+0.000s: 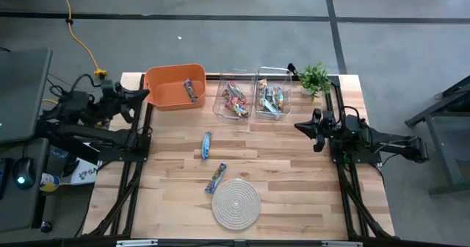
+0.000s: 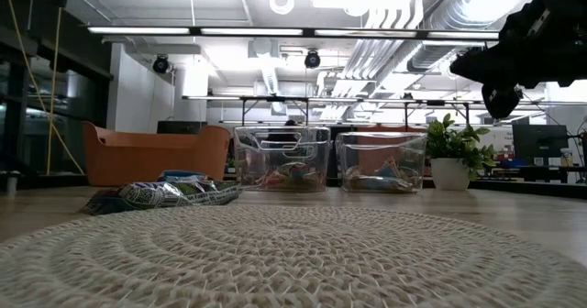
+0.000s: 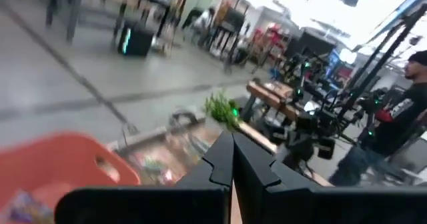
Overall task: Pick and place Granola Bars by type
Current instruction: Put the blue granola bar into the orange bin
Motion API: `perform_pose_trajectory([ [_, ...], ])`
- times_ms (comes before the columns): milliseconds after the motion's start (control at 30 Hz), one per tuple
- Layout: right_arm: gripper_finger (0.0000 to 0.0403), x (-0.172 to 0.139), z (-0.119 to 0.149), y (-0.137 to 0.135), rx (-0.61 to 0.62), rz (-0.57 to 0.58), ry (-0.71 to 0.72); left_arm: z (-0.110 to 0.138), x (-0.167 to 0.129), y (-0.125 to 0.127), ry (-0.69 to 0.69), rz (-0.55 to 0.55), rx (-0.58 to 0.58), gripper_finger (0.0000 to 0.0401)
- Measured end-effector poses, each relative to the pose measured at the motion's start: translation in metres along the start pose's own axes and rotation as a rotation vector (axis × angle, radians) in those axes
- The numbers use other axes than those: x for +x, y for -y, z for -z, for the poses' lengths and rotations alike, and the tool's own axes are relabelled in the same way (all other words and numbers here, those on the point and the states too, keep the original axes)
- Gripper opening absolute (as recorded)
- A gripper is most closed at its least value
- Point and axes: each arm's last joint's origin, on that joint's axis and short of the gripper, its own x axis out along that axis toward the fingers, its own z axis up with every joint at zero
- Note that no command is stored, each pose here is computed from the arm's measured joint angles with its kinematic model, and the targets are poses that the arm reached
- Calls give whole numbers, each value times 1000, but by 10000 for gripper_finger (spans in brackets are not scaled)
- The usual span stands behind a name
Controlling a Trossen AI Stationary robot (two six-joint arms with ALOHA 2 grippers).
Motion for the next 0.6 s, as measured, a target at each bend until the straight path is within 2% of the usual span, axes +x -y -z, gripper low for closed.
perform_pose_trajectory([
  [133,1,0,0,0,-43,-2,-2,2,16,15,-140,0,-86,0],
  [233,1,0,0,-1,-38,-36,-15,9,31,27,-269,-41,-145,0],
  [333,1,0,0,-5,13,-135,-46,17,45,38,-414,-90,-233,0],
  [433,1,-1,0,-7,39,-219,-78,23,57,49,-547,-141,-266,0],
  [600,0,0,0,-6,-38,-173,-50,35,76,62,-725,-228,-260,0],
])
